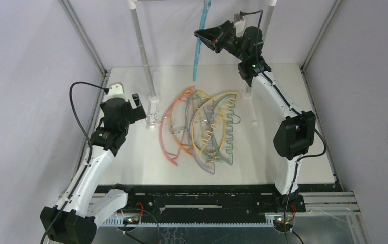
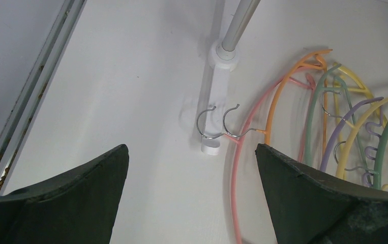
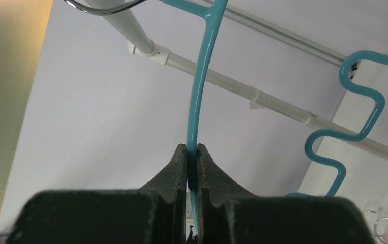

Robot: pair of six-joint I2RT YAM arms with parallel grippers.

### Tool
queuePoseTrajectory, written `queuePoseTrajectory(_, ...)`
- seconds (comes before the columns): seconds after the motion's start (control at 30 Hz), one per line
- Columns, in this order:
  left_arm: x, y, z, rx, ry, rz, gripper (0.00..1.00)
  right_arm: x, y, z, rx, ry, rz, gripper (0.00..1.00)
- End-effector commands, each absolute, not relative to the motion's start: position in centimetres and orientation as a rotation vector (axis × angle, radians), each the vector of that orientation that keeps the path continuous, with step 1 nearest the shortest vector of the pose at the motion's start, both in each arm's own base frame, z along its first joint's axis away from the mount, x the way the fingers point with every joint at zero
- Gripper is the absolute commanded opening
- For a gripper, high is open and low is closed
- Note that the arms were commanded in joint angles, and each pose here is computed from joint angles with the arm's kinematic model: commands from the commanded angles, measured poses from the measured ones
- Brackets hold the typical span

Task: Organize the hangers

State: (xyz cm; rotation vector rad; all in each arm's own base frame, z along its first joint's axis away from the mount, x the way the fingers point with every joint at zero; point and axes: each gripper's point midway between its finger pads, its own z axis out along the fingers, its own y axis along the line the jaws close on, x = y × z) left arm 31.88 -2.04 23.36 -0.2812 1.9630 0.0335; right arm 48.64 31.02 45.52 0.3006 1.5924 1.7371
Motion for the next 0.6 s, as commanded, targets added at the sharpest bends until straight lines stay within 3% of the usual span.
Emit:
queuePoseTrajectory(0.0, 32.3, -1.9, 24.1, -0.274, 1.94, 0.045, 1.0, 48.7, 29.8, 43.8, 0.367, 1.679, 1.652, 0.18)
queuePoseTrajectory(0.17, 32.8, -2.2, 24.1, -0.267, 1.941, 0.037, 1.0, 47.6, 28.4, 43.2, 0.354, 1.703, 1.527, 0.61)
queuePoseTrajectory(0.27, 33.1, -2.4, 24.0, -0.267, 1.942, 0.027, 0.99, 46.8, 27.6, 42.9, 0.342, 1.709, 1.5, 0.69)
queuePoseTrajectory(0.43, 33.4, -2.5, 24.2, -0.268, 1.937, 0.026, 1.0, 45.2, 25.4, 41.8, 0.334, 1.731, 1.382, 0.91)
queuePoseTrajectory(0.57, 33.6, -2.7, 24.0, -0.268, 1.937, 0.015, 1.0, 43.0, 22.5, 41.1, 0.295, 1.736, 1.239, 0.94)
